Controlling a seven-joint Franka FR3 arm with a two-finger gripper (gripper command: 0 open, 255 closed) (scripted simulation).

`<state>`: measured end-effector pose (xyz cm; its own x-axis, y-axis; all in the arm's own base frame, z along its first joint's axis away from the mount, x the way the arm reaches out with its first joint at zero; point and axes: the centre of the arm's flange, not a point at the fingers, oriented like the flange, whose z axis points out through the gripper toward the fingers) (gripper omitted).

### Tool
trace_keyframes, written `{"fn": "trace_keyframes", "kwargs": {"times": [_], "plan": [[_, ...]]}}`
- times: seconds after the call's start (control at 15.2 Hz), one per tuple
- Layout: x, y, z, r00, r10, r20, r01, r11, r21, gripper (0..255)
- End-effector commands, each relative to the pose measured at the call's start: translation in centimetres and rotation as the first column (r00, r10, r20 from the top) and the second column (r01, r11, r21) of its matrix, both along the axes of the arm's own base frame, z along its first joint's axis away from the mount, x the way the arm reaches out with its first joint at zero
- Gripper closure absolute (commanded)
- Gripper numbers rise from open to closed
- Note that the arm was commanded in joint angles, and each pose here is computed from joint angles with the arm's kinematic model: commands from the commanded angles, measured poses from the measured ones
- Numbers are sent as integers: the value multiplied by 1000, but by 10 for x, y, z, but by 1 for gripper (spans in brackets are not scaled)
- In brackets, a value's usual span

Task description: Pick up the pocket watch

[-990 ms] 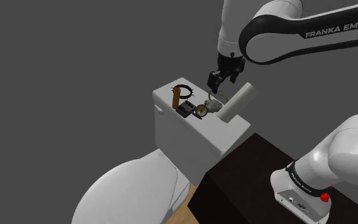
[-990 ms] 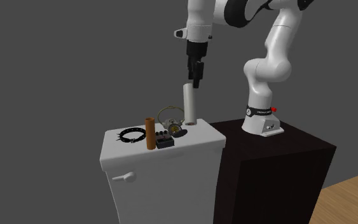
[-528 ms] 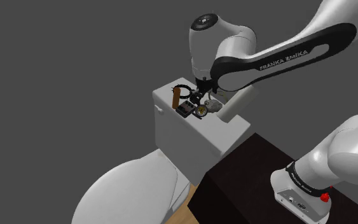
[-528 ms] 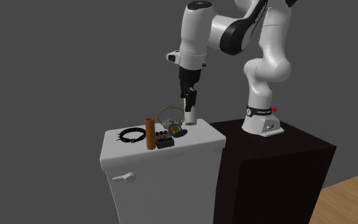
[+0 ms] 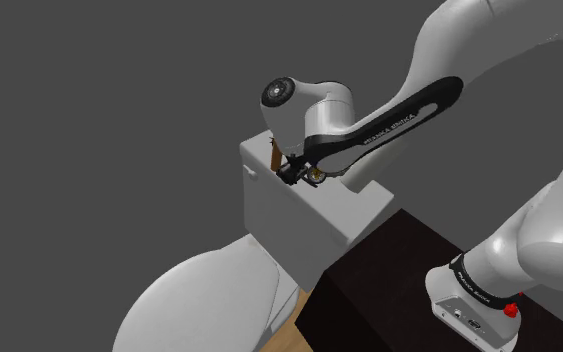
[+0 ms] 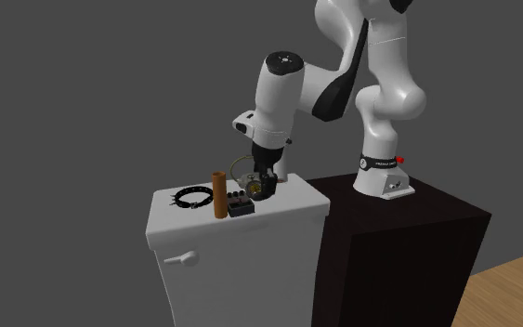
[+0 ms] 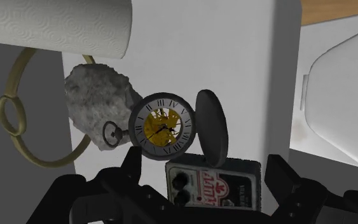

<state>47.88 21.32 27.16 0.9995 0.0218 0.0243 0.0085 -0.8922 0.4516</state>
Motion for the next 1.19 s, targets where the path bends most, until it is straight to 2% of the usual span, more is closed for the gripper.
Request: {"fn": "trace_keyframes", "kwargs": {"times": [0.0, 0.4, 0.46, 1.12], "plan": [[2, 1, -12, 1000, 2, 1, -2, 1000, -4, 0], [2, 1, -36, 1000, 2, 1, -2, 1000, -4, 0], [3, 1, -36, 1000, 2, 1, -2, 1000, -4, 255], [2, 1, -30, 1000, 2, 1, -2, 1000, -4, 255]]}}
